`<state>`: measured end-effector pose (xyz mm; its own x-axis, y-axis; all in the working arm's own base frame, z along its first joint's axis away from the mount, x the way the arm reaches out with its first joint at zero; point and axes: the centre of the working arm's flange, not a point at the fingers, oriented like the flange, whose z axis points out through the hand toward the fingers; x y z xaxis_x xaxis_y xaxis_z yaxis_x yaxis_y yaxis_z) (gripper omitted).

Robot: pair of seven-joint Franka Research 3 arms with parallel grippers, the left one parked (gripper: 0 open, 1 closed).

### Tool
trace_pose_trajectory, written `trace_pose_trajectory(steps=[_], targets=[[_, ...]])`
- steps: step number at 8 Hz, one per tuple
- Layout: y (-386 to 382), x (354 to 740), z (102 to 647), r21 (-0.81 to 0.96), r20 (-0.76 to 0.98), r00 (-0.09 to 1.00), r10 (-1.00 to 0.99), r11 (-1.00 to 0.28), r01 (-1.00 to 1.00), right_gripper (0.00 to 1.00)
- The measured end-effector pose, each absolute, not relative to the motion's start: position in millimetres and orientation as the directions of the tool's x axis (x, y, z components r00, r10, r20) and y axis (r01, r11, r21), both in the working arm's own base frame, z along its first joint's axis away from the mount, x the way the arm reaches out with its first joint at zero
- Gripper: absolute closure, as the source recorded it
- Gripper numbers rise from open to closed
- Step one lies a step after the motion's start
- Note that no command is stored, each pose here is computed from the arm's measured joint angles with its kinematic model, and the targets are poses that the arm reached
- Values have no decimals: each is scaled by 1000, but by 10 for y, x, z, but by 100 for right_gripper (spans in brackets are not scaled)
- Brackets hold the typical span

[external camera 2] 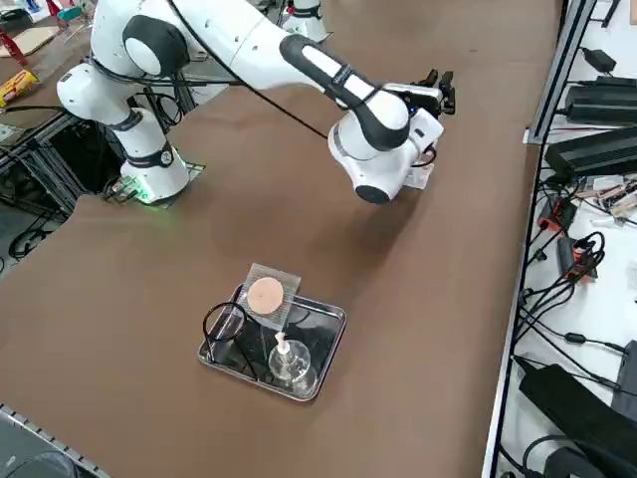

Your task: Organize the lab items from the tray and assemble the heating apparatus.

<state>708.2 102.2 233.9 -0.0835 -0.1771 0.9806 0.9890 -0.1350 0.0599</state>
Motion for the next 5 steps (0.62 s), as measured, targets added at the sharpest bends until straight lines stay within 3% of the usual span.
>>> trace_pose_trajectory(steps=[5], targets=[[919, 7001, 2174, 38, 982, -64, -178, -144, 989, 77]])
